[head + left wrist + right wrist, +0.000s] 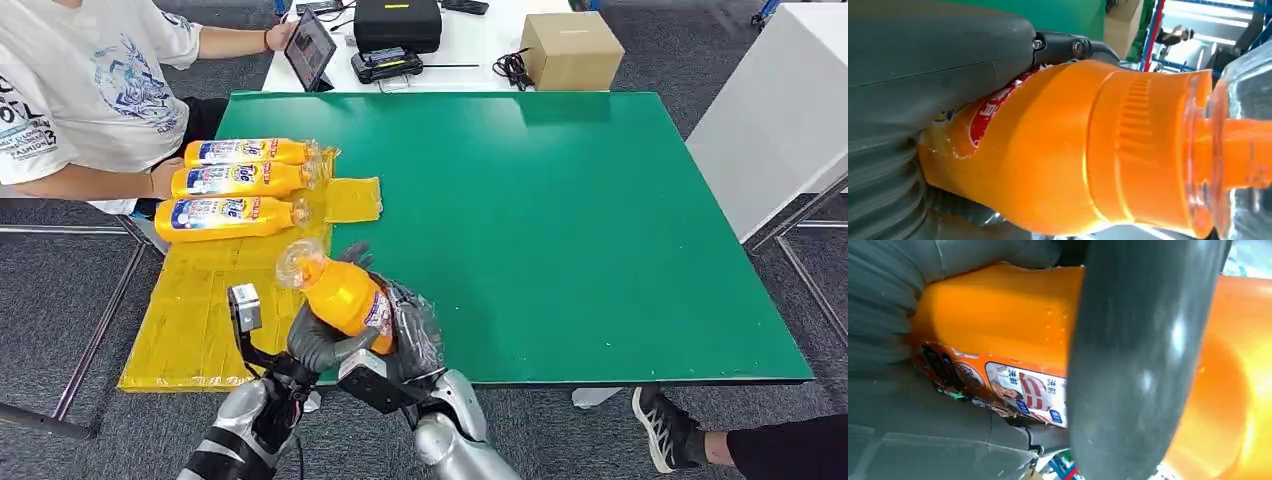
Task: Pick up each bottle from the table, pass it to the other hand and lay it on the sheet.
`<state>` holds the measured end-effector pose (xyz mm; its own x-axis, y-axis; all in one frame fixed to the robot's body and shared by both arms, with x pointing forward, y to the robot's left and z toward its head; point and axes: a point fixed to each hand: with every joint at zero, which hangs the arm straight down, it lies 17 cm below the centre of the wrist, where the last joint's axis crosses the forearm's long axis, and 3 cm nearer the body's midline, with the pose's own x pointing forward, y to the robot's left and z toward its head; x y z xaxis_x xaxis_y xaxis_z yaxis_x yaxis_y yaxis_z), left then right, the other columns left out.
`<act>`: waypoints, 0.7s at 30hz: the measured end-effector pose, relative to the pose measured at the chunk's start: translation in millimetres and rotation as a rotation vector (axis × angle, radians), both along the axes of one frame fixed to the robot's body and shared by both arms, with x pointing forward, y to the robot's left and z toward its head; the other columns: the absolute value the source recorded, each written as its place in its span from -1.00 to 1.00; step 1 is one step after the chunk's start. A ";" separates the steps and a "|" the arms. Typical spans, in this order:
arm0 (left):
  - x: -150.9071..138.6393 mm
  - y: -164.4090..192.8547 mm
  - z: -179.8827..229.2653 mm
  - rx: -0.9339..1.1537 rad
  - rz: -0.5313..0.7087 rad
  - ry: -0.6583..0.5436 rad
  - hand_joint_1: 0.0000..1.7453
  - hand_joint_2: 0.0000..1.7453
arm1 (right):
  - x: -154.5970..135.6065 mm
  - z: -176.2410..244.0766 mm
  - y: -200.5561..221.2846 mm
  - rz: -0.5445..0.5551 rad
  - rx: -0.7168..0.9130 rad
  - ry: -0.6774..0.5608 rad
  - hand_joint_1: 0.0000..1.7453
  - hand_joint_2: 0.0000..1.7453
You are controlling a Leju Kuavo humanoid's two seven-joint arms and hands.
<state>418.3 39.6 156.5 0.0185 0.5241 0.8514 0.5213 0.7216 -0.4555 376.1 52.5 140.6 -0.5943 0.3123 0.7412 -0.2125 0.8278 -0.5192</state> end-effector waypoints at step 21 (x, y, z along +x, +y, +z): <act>11.3 24.5 -14.3 0.025 0.145 0.037 1.00 1.00 | -1.8 -20.2 15.2 0.041 -0.066 0.033 -1.00 -1.00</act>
